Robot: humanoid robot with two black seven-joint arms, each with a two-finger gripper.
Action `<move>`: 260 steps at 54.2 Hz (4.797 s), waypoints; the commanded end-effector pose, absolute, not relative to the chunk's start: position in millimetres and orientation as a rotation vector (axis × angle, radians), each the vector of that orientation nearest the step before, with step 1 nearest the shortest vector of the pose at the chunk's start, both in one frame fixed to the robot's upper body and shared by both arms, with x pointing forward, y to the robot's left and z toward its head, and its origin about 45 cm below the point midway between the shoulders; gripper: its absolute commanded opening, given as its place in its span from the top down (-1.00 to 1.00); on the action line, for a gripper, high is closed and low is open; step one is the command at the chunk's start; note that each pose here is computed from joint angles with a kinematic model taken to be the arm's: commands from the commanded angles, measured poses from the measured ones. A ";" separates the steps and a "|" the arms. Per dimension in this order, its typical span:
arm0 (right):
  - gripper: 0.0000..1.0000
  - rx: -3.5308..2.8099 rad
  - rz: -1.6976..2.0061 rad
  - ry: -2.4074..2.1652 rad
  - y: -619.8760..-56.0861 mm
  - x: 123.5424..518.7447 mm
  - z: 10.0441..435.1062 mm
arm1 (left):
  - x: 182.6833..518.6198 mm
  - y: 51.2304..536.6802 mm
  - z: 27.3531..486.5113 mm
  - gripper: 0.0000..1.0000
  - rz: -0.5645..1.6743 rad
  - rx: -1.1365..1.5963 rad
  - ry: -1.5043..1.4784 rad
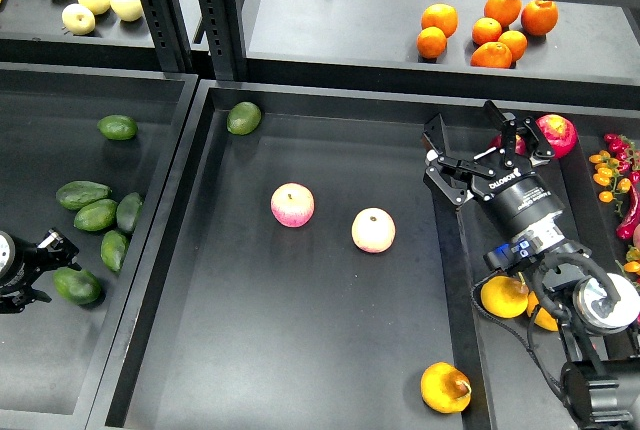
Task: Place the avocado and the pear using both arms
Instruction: 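Lower the avocado into the avocado bin and open the left gripper, then withdraw the left gripper to the tray and swing the right gripper outward, then lower the open right gripper over the yellow pear near the robot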
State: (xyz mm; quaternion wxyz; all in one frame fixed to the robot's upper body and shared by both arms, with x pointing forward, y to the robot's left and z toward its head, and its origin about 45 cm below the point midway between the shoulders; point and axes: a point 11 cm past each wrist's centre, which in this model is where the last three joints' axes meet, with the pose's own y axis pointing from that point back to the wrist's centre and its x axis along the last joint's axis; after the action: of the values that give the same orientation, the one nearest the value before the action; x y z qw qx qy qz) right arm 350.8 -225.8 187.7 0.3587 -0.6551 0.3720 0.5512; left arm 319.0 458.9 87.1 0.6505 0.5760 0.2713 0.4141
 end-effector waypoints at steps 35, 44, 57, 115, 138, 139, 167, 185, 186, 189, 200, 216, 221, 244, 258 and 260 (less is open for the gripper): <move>-1.00 -1.696 1.425 0.958 -223.6 352.6 187.8 | 375.8 443.1 140.4 -0.97 1.136 0.878 0.635; -1.00 -1.697 1.426 0.958 -223.5 353.0 188.2 | 390.1 411.7 143.2 -0.97 1.121 0.690 0.701; -1.00 -1.699 1.430 0.957 -222.5 352.7 187.4 | 405.5 376.0 148.8 -0.97 1.089 0.490 0.763; -1.00 -2.366 1.482 1.335 -314.1 331.7 182.0 | 390.3 220.7 106.9 -0.98 0.881 -0.420 1.272; -1.00 -2.849 1.464 1.427 -327.4 330.6 192.5 | 377.9 234.8 105.4 -0.98 0.902 -0.567 1.295; -1.00 -2.875 1.462 1.419 -326.0 330.3 192.7 | 377.2 236.1 104.6 -0.98 0.906 -0.571 1.297; -1.00 -3.606 1.265 1.000 -307.0 297.5 154.7 | 348.4 249.2 82.0 -0.98 0.950 -0.596 1.342; -1.00 -3.949 1.063 0.895 -306.8 289.3 124.8 | 346.2 249.3 80.1 -0.98 0.952 -0.594 1.347; -1.00 -3.961 1.050 0.872 -303.2 289.2 123.5 | 346.1 249.2 80.0 -0.98 0.952 -0.592 1.346; -1.00 -3.984 1.031 0.825 -296.5 288.4 120.9 | 346.2 249.3 80.1 -0.98 0.952 -0.594 1.347; -1.00 -4.063 1.009 0.646 -276.1 280.4 108.6 | 346.0 248.9 79.9 -0.98 0.951 -0.591 1.346; -0.99 -4.217 0.981 0.481 -274.8 269.4 86.6 | 345.5 249.0 79.3 -0.98 0.952 -0.590 1.348; -0.99 -4.241 0.980 0.450 -274.1 267.1 80.9 | 343.1 249.3 77.1 -0.98 0.955 -0.589 1.354; -0.99 -4.266 0.967 0.383 -259.5 266.1 66.5 | 335.7 250.8 70.8 -0.98 0.965 -0.584 1.367; -0.99 -4.277 0.974 0.347 -256.4 263.4 62.2 | 336.9 247.2 72.3 -0.98 0.954 -0.576 1.365; -0.99 -4.278 0.974 0.347 -256.1 263.5 62.0 | 338.2 246.8 73.8 -0.98 0.951 -0.577 1.361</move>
State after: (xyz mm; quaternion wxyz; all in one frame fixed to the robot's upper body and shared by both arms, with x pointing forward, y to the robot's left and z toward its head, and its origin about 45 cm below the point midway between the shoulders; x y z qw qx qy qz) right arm 264.3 -256.8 63.0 -0.5885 -0.7859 0.0650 0.1784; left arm 335.3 248.3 70.8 0.6345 -0.2524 0.5984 0.4191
